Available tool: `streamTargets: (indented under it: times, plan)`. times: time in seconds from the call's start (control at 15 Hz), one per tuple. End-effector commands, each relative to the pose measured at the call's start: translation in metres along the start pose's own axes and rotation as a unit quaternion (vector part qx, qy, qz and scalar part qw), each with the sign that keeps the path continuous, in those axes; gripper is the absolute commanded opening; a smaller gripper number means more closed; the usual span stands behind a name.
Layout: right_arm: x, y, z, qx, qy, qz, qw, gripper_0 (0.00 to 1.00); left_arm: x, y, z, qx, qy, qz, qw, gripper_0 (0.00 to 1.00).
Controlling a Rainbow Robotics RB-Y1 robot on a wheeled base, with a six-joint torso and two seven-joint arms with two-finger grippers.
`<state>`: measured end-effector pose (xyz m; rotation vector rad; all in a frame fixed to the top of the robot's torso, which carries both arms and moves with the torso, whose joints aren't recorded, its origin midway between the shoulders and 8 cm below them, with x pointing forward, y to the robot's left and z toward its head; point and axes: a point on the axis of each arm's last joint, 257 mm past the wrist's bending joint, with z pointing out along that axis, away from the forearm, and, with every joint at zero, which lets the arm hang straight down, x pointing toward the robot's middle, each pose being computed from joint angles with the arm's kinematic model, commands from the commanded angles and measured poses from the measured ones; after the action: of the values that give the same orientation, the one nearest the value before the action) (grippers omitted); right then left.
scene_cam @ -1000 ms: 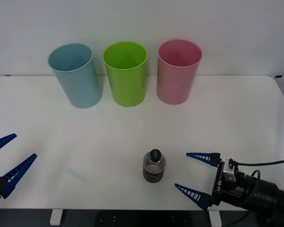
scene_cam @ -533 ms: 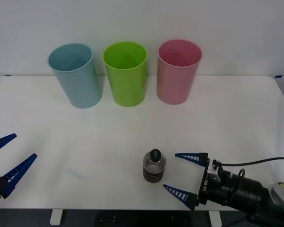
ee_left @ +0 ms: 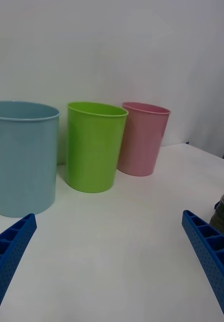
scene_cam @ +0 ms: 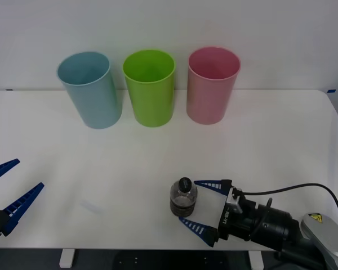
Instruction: Grasp the object on the table and drop it into the matching bin: aluminum can to the light blue bin, PET bottle to the pink bin.
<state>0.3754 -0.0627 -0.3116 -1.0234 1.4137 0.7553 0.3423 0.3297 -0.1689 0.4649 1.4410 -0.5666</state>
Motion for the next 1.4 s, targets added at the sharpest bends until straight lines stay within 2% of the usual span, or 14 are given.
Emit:
streamTargets:
  times: [0.07, 0.53, 0.87, 1.0, 1.07, 1.4]
  plan:
    - [0.000, 0.001, 0.012, 0.000, 0.003, -0.004, 1.0000, 1.00, 0.000, 0.000, 0.000, 0.000, 0.000, 0.000, 1.0000, 1.00]
    - [-0.003, 0.008, 0.040, 0.004, 0.004, -0.004, 1.0000, 1.00, 0.000, 0.000, 0.000, 0.000, 0.000, 0.000, 1.0000, 1.00]
    - [-0.003, 0.009, 0.046, 0.010, 0.004, -0.004, 0.9999, 1.00, 0.000, 0.000, 0.000, 0.000, 0.000, 0.000, 1.0000, 1.00]
    - [-0.004, 0.008, 0.046, 0.009, 0.004, -0.010, 0.9999, 0.16, 0.000, 0.000, 0.000, 0.000, 0.000, 0.000, 1.0000, 1.00]
    - [-0.004, 0.008, 0.046, 0.009, 0.004, -0.013, 0.9999, 0.00, 0.000, 0.000, 0.000, 0.000, 0.000, 0.000, 1.0000, 1.00]
    - [-0.004, 0.008, 0.046, 0.010, 0.004, -0.015, 0.9998, 0.00, 0.000, 0.000, 0.000, 0.000, 0.000, 0.000, 1.0000, 1.00]
